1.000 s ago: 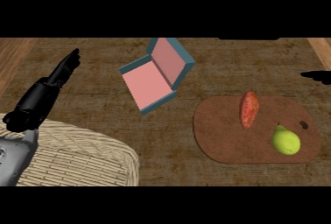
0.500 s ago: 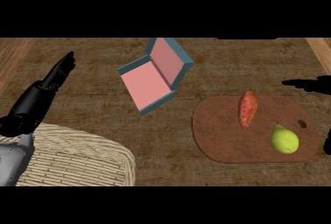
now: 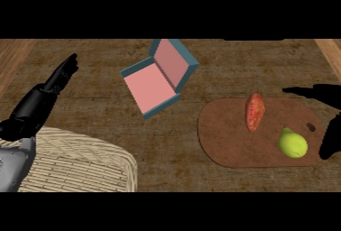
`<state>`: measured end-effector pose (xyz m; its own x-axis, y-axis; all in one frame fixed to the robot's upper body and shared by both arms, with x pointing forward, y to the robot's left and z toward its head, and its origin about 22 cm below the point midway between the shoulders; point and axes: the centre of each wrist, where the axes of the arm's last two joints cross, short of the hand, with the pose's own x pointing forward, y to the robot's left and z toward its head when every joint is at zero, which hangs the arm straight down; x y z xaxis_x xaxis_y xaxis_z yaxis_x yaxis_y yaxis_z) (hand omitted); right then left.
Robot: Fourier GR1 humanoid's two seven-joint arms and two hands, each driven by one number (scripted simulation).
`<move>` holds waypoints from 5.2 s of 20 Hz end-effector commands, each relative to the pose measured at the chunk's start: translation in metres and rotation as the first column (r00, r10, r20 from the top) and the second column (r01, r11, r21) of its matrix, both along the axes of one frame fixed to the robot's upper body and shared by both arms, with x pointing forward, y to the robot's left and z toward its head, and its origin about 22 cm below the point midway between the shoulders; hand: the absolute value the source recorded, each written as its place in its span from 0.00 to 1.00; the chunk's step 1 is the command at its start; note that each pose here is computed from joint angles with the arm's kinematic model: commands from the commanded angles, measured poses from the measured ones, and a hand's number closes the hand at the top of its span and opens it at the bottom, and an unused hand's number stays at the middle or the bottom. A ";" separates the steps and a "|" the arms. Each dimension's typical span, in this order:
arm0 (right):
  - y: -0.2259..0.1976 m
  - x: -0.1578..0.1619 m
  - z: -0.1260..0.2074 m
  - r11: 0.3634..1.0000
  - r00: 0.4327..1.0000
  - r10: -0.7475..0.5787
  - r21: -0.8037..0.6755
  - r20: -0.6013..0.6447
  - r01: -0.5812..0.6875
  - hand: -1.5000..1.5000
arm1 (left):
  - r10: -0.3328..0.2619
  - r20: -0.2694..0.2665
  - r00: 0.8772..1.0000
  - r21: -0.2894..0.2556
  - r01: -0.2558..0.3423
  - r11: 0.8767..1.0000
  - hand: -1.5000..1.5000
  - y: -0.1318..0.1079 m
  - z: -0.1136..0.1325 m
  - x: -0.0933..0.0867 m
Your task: Pick the pear from the cutting board and place it in the cardboard box
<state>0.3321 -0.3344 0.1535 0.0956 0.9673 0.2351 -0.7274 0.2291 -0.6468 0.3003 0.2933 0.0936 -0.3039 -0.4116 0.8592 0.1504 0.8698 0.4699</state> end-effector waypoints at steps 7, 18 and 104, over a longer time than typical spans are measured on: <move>0.005 0.002 -0.026 1.000 1.000 0.005 -0.028 -0.016 -0.005 0.00 | -0.041 -0.052 0.998 -0.050 0.038 0.998 0.50 -0.032 -0.029 0.005; -0.004 -0.010 -0.061 0.999 0.999 -0.006 -0.054 -0.047 0.004 0.00 | -0.026 -0.069 0.997 -0.070 0.021 0.997 0.50 -0.026 -0.027 -0.017; 0.324 0.111 0.039 0.946 0.826 -0.320 0.105 0.465 0.308 0.00 | -0.100 -0.056 0.993 -0.061 0.097 0.993 0.50 -0.036 -0.018 0.009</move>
